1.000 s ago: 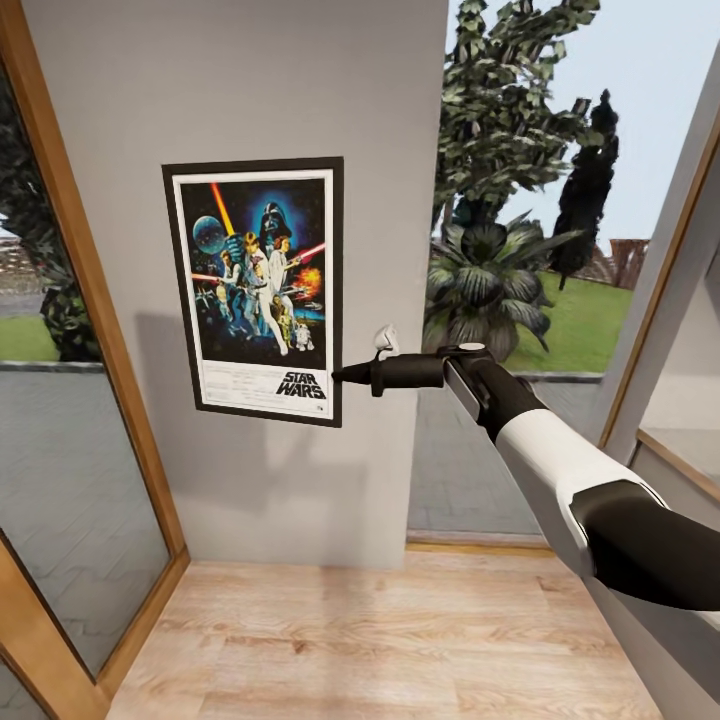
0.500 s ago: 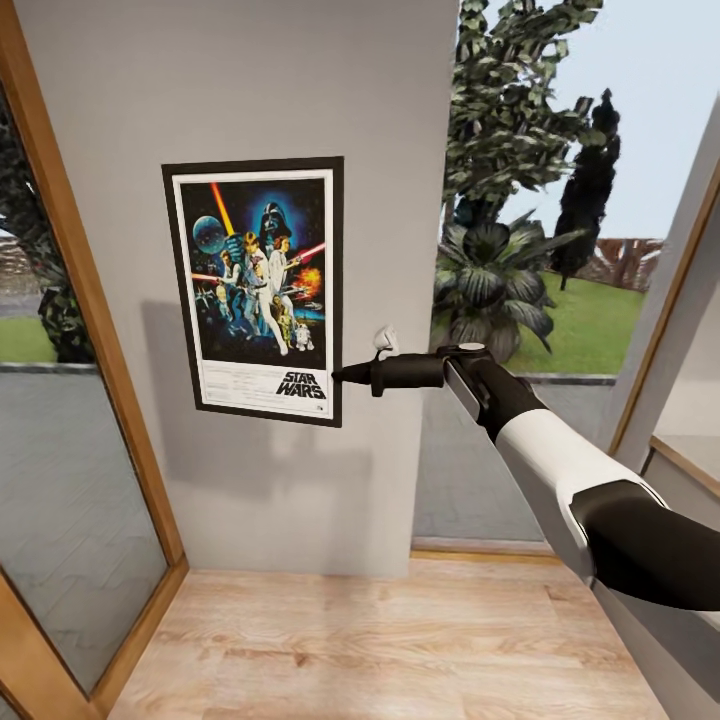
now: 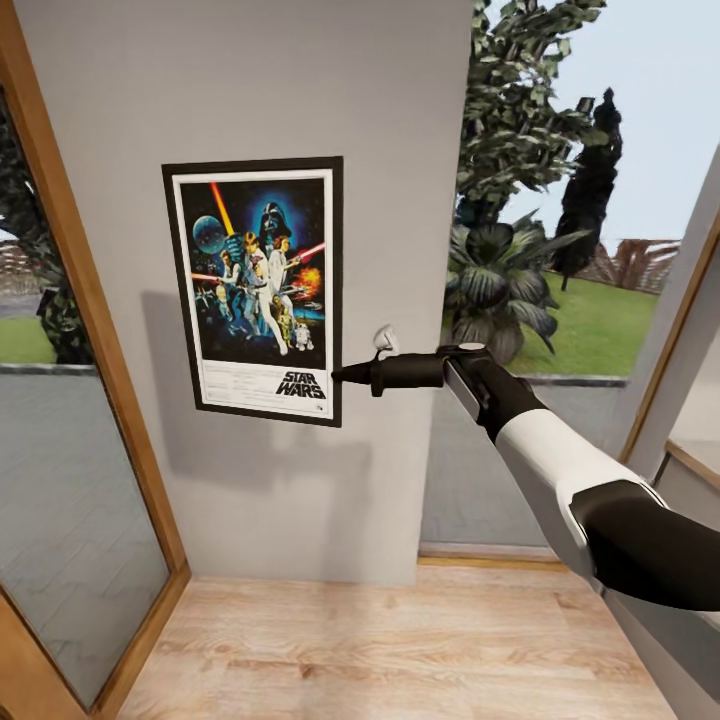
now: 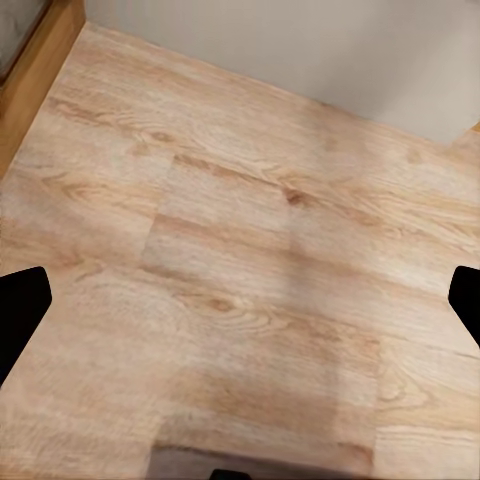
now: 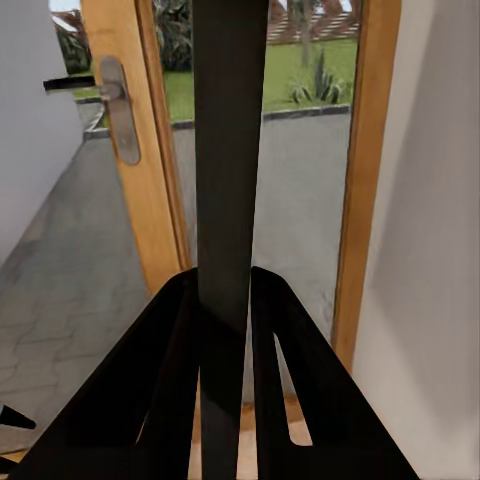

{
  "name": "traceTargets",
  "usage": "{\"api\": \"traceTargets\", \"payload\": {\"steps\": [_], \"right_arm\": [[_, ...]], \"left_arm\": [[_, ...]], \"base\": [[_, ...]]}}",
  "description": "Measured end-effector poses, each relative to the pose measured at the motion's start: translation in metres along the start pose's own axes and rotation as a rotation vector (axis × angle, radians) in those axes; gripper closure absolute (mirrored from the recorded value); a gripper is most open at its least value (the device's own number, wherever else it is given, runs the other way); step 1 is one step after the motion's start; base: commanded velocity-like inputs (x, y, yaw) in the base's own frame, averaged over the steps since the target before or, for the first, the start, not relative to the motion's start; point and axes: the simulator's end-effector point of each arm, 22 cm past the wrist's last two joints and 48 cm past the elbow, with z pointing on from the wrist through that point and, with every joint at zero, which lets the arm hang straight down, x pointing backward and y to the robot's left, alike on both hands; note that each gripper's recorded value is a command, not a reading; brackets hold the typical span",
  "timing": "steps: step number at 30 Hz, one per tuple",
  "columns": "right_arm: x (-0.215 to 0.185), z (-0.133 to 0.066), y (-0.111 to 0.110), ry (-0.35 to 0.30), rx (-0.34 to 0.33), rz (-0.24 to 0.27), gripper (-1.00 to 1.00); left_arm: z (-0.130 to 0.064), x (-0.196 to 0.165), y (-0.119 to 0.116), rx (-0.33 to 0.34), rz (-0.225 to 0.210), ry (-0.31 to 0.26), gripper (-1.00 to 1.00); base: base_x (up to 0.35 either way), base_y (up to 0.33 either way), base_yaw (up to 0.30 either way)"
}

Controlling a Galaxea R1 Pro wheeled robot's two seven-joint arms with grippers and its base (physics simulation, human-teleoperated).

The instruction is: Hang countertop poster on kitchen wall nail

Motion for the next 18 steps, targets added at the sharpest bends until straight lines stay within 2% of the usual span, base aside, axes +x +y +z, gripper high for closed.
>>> {"api": "traceTargets", "payload": {"steps": [5,18], "right_arm": [[0.0004,0.0002,-0.0004,0.001,0.000,0.000,1.00],[-0.0004,-0.0001,0.0007,-0.001,-0.003,-0.003,1.00]], "left_arm": [[0.0003,0.0002,-0.0002,0.000,0.000,0.001,-1.00],[0.0000,0.0002,0.0003,-0.002,-0.001,0.001,-1.00]], "base": [[0.060,0.042,0.000],[0.160,0.030,0.000]]}}
